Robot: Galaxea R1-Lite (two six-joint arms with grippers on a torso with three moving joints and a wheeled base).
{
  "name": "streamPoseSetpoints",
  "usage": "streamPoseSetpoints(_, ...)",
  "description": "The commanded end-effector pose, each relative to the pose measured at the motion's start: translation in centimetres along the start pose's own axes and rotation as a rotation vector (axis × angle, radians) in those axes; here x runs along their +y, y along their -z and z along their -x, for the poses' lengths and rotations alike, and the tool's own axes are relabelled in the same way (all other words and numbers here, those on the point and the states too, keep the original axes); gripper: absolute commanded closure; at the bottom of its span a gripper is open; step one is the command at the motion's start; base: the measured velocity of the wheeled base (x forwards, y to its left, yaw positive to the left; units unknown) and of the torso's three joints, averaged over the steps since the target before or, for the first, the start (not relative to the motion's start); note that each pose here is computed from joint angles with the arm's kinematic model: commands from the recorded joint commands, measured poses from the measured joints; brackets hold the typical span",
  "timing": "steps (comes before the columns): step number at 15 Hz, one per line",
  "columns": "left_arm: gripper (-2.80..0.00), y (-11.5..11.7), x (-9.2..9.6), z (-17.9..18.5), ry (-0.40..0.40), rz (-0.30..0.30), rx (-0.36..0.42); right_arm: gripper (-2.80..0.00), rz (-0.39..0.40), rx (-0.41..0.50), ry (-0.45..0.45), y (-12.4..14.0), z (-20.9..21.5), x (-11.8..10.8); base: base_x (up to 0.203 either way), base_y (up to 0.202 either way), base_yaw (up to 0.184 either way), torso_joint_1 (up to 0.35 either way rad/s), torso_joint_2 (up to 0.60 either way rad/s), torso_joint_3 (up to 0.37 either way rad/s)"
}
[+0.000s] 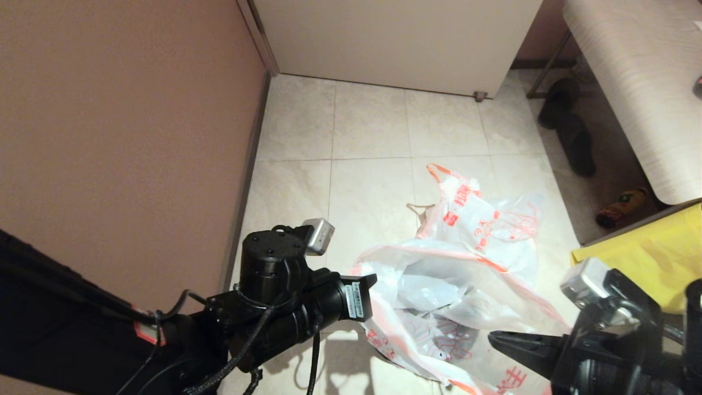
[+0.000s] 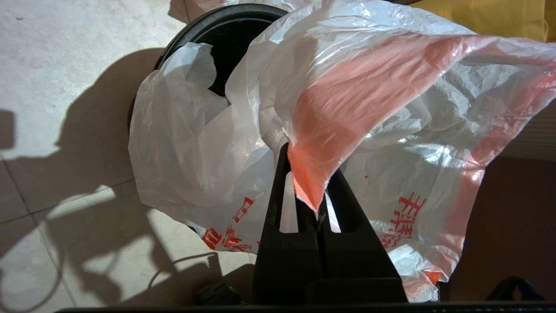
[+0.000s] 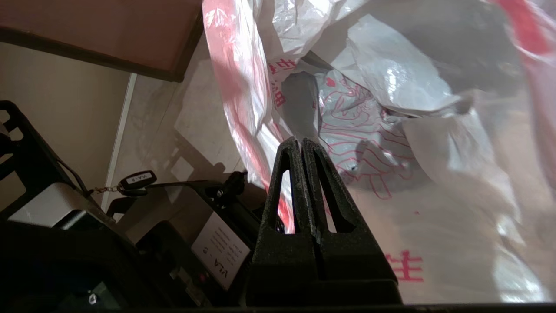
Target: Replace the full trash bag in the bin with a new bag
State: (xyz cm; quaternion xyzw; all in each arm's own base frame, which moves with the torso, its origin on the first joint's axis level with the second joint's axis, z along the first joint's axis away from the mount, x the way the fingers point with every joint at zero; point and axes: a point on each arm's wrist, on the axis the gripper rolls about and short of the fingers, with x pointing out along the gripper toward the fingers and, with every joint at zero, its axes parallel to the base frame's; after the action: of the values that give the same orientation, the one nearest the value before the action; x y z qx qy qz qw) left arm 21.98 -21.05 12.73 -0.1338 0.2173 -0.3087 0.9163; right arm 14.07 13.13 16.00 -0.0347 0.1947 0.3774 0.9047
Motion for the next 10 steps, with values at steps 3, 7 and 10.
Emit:
streamPoseSetpoints(3, 0.00, -0.2, 0.2, 0.0, 0.017, 0.007, 0.000, 0.00, -0.021, 0.111, 0.016, 0.8, -6.9, -0.7, 0.000, 0.000, 0.000, 0.000, 0.00, 0.000)
streamPoseSetpoints(7, 0.00, -0.4, 0.6, -0.2, 0.028, 0.017, -0.016, 0.00, -0.042, 0.146, 0.038, 1.6, -12.8, -2.6, 0.000, 0.000, 0.000, 0.000, 0.00, 0.000)
streamPoseSetpoints(10, 0.00, -0.7, 0.7, -0.1, 0.041, 0.029, -0.024, 0.00, -0.021, 0.159, 0.058, 2.0, -15.8, -4.3, 0.000, 0.000, 0.000, 0.000, 0.00, 0.000)
